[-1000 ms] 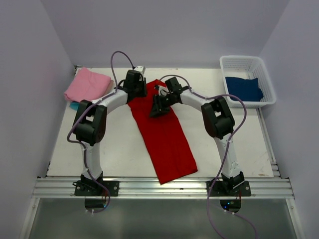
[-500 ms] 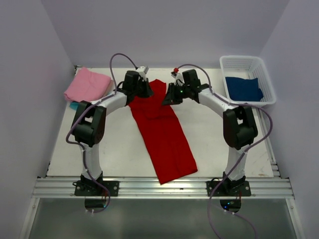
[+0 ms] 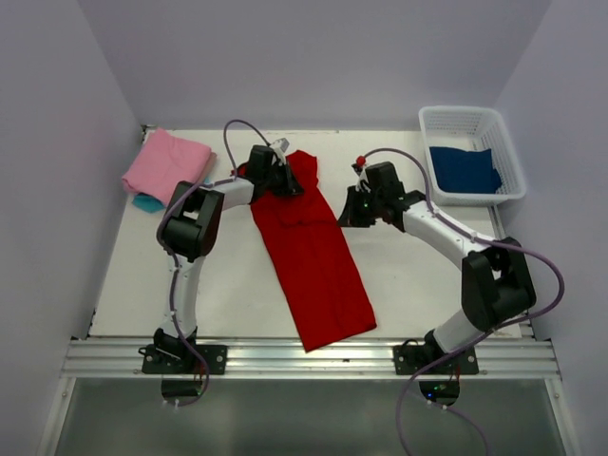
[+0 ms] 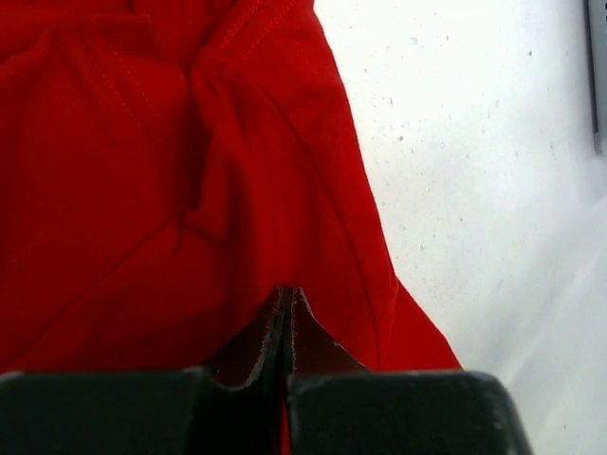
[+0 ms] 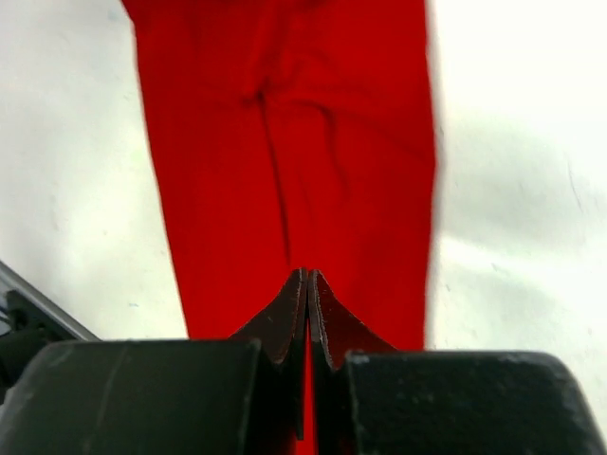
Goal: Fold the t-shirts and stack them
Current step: Rotate the tshirt 90 degrees
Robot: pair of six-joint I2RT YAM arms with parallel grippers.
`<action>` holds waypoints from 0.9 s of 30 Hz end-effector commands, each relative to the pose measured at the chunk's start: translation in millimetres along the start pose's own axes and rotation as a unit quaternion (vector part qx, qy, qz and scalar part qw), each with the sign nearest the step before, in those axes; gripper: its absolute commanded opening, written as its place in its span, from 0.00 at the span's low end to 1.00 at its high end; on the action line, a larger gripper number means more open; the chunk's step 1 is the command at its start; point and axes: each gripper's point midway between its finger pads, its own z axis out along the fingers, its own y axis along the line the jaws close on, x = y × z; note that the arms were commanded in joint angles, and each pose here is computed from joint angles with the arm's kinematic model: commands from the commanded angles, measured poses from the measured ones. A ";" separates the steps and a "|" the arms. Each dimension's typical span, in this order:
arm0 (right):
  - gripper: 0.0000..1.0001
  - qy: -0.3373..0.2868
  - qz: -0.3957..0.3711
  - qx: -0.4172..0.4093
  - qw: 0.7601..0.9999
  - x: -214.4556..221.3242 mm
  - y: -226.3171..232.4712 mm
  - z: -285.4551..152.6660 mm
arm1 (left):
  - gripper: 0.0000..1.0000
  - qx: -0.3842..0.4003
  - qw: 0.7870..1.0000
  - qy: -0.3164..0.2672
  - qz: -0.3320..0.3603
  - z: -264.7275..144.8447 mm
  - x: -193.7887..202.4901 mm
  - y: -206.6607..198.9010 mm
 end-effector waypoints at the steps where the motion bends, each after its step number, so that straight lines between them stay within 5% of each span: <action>1: 0.00 -0.030 -0.004 0.033 0.999 3.7 -6.6 -20.0 | 0.00 -0.002 1.000 -0.022 -0.013 1.5 -10.3 2.0; 15: 0.00 0.069 0.039 0.090 0.993 143.6 -51.0 3.1 | 0.00 -0.005 1.000 -0.028 -0.001 24.4 -33.4 13.9; 27: 0.00 0.074 0.045 0.132 0.988 177.5 -68.5 -40.1 | 0.00 0.005 0.999 -0.033 0.015 40.9 -62.7 28.4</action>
